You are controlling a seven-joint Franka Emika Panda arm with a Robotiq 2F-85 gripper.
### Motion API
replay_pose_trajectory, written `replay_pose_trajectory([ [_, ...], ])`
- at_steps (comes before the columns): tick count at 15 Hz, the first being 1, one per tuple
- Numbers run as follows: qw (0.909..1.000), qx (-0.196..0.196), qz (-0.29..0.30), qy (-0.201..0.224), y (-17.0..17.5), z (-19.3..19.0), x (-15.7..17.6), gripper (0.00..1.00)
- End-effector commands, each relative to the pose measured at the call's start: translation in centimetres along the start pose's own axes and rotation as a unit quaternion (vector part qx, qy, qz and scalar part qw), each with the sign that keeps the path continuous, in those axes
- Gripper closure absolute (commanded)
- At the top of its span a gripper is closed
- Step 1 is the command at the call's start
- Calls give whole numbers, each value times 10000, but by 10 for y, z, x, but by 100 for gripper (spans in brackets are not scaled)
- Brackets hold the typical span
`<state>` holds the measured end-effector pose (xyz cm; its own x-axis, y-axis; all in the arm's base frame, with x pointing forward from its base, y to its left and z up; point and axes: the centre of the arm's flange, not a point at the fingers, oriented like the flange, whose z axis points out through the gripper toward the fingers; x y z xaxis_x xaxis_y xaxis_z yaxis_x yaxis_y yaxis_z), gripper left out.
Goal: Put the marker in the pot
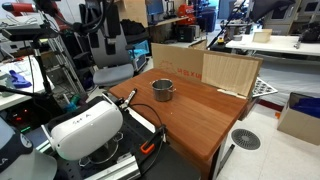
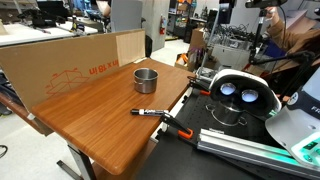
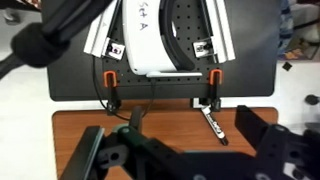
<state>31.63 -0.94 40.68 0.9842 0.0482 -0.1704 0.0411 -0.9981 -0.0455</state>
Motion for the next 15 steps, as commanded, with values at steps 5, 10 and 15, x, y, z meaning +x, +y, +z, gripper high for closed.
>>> replay_pose_trajectory([
  [5,10000,-18,8,91,0,3,9,0],
  [10,9998,-26,-13,180,-10,10,29,0],
  [15,9998,-108,-106,143,-31,34,53,0],
])
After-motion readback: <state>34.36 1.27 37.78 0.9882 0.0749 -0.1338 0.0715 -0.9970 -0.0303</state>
